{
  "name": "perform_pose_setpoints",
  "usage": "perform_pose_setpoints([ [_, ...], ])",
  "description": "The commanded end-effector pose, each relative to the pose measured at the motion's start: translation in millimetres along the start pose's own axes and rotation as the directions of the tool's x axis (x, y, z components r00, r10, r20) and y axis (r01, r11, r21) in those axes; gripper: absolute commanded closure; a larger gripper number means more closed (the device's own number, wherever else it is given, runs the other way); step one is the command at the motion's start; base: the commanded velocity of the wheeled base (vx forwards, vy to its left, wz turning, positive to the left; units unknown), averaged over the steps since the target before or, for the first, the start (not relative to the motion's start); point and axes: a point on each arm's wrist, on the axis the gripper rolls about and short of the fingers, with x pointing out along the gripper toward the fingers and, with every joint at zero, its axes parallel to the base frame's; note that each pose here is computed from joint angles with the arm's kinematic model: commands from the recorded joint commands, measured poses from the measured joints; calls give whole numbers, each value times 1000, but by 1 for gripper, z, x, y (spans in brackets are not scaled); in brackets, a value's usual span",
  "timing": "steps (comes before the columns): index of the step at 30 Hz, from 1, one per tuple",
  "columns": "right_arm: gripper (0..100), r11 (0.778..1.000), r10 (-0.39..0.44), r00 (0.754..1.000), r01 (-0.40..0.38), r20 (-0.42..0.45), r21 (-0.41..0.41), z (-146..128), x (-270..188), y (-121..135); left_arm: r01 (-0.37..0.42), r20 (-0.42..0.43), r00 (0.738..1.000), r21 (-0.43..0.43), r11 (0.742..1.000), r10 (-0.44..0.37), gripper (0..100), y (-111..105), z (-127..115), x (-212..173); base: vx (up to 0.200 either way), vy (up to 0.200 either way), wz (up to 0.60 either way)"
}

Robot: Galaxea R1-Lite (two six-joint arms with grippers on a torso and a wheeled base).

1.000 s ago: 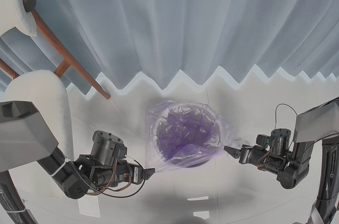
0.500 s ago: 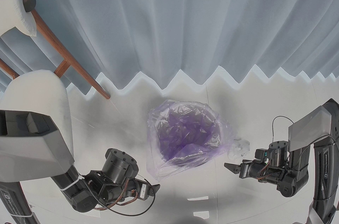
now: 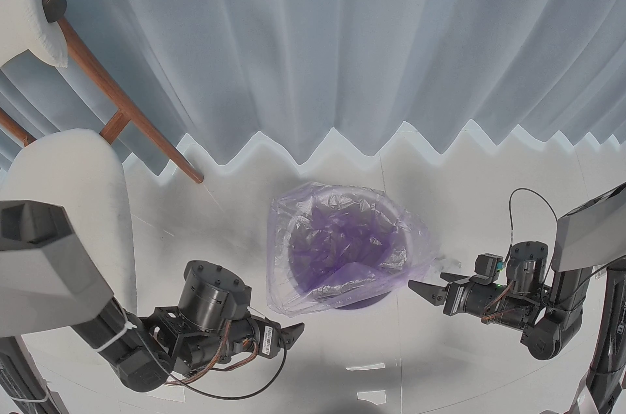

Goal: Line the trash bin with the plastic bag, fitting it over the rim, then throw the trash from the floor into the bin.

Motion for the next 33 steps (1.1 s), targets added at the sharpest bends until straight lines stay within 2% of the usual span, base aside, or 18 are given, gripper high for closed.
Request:
perform_pose_setpoints([
  [1,0,1000,25,998,-24,51,-18,11,0,5,66,125,990,-33,997,-61,0,-4,25,-26,0,0,0],
  [3,0,999,26,998,-25,55,-22,12,2,6,89,149,986,-52,995,-80,0,-4,31,-31,0,0,0],
  [4,0,999,25,998,-24,62,-23,14,4,6,108,193,977,-97,989,-88,0,-4,44,-35,0,0,0],
  [7,0,1000,18,998,-17,59,-19,18,9,5,82,215,975,-128,988,-53,0,4,53,-30,0,0,0],
  [9,0,1000,-12,999,12,49,-11,21,15,3,15,162,987,-140,990,8,0,11,49,-11,0,0,0],
  [10,0,1000,-12,999,12,49,-11,21,15,3,15,162,987,-140,990,8,0,11,49,-11,0,0,0],
  [11,0,999,-44,998,44,39,-5,24,22,1,-50,130,989,-147,988,70,0,13,46,4,0,0,0],
  [12,0,998,-62,997,62,37,-3,28,28,1,-70,130,987,-150,986,90,0,12,48,10,0,0,0],
  [17,0,994,-106,994,106,15,4,42,45,-1,-98,77,991,-141,985,109,0,13,42,28,0,0,0],
  [23,0,994,-110,994,110,7,4,46,52,-1,-99,56,993,-130,987,107,0,11,37,33,0,0,0],
  [27,0,993,-114,993,114,-8,2,43,50,-1,-106,34,993,-123,987,111,0,11,31,31,0,0,0],
  [33,0,992,-124,989,124,-84,4,23,42,0,-134,-46,990,-56,989,132,0,15,13,27,0,0,0],
])
